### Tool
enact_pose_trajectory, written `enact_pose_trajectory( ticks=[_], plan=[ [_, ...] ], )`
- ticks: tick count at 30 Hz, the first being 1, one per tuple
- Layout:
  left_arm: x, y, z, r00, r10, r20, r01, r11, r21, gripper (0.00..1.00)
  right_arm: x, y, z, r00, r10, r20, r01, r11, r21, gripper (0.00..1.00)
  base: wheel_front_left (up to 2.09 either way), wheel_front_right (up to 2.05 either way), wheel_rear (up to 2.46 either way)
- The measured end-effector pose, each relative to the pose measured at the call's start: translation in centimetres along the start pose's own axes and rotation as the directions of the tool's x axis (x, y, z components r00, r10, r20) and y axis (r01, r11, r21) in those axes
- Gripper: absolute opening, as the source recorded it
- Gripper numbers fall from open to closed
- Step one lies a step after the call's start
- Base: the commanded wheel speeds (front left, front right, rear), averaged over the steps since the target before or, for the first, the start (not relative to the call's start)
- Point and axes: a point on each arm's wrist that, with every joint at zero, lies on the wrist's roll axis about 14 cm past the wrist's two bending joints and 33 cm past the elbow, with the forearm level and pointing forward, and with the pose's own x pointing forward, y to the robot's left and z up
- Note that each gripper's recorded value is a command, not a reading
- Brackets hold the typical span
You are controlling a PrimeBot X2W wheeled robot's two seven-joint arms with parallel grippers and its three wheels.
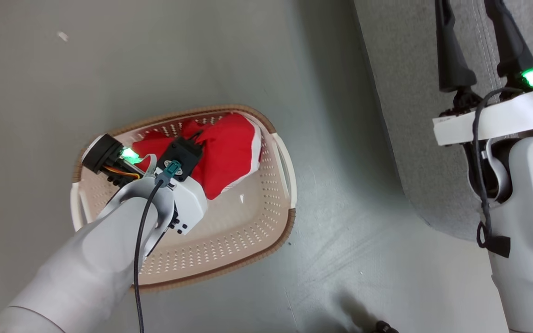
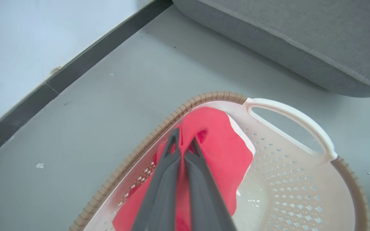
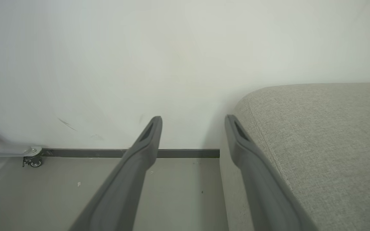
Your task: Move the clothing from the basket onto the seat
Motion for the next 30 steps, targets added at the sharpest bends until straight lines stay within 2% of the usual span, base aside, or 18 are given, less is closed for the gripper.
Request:
enact_pose_trajectory(
  ticks=[5,15,25,30],
  plan=[
    [-1.0,0.2,3.0,0.998,0.012,0.064,-0.014,1.0,0.024,0.0,-0.3,0.7,0.9,1.0,0.014,0.01,-0.014,1.0,-0.002,1.0,0.0,0.0,0.0],
    [-3.5,1.6,8.8,0.982,0.067,0.178,-0.066,0.998,-0.009,0.0,-1.2,1.9,2.8,0.999,0.041,0.031,-0.041,0.999,0.006,1.0,0.0,0.0,0.0],
    [-7.7,5.2,14.8,0.937,0.188,0.296,-0.189,0.982,-0.026,0.0,-2.9,3.5,4.1,0.997,0.075,0.03,-0.076,0.997,0.027,1.0,0.0,0.0,0.0],
    [-10.0,5.9,17.4,0.911,0.222,0.347,-0.23,0.973,-0.02,0.0,-3.8,5.6,4.7,0.99,0.136,0.027,-0.136,0.991,0.018,1.0,0.0,0.0,0.0]
  ],
)
